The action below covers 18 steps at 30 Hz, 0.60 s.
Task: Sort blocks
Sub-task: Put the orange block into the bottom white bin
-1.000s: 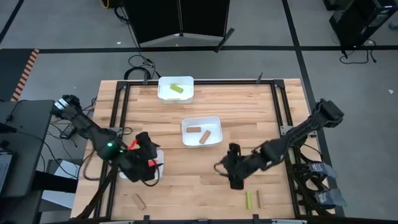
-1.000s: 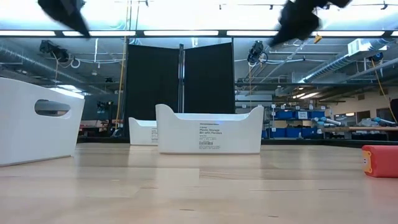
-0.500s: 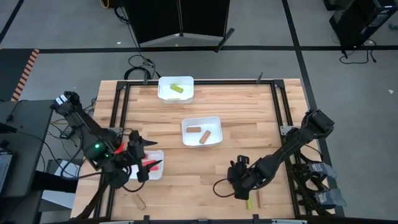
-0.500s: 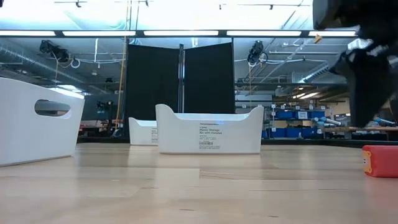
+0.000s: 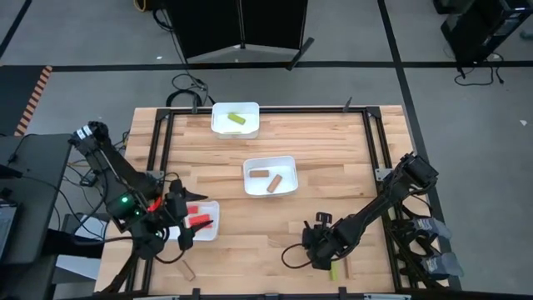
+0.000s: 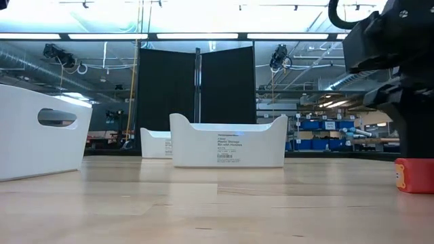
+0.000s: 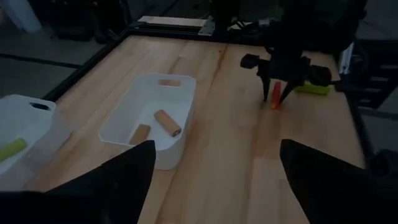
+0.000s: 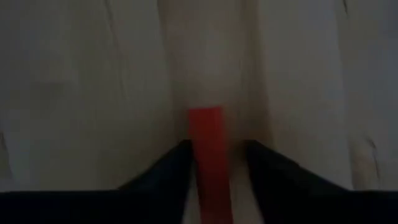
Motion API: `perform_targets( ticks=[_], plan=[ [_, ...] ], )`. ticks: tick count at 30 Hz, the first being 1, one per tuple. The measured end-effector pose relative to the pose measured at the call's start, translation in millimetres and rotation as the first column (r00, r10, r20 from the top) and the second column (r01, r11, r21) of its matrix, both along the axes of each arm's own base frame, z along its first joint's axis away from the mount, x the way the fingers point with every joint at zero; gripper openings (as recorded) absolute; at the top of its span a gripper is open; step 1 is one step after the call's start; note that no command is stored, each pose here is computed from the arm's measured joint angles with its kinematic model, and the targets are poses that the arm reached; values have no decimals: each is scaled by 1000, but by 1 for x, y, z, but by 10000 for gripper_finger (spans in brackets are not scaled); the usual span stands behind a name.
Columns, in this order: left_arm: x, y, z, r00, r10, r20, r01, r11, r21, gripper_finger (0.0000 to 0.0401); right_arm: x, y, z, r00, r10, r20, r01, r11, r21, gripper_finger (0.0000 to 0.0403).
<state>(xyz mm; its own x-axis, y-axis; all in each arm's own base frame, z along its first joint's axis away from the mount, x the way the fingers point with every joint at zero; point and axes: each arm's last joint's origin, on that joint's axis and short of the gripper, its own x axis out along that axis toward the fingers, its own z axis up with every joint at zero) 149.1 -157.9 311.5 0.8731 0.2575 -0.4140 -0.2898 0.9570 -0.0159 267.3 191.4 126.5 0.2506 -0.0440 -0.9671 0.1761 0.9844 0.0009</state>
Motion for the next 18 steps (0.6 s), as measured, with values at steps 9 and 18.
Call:
perform_targets(
  ticks=[9,18],
  plan=[
    [-4,-20,8,971,-223,-84,194,945,-262,350,19,-16,14,985,84,152,-77,996,-52,71],
    [-10,-25,4,926,-323,-194,219,880,-421,313,86,-51,52,750,173,639,-168,983,-69,71]
  ],
)
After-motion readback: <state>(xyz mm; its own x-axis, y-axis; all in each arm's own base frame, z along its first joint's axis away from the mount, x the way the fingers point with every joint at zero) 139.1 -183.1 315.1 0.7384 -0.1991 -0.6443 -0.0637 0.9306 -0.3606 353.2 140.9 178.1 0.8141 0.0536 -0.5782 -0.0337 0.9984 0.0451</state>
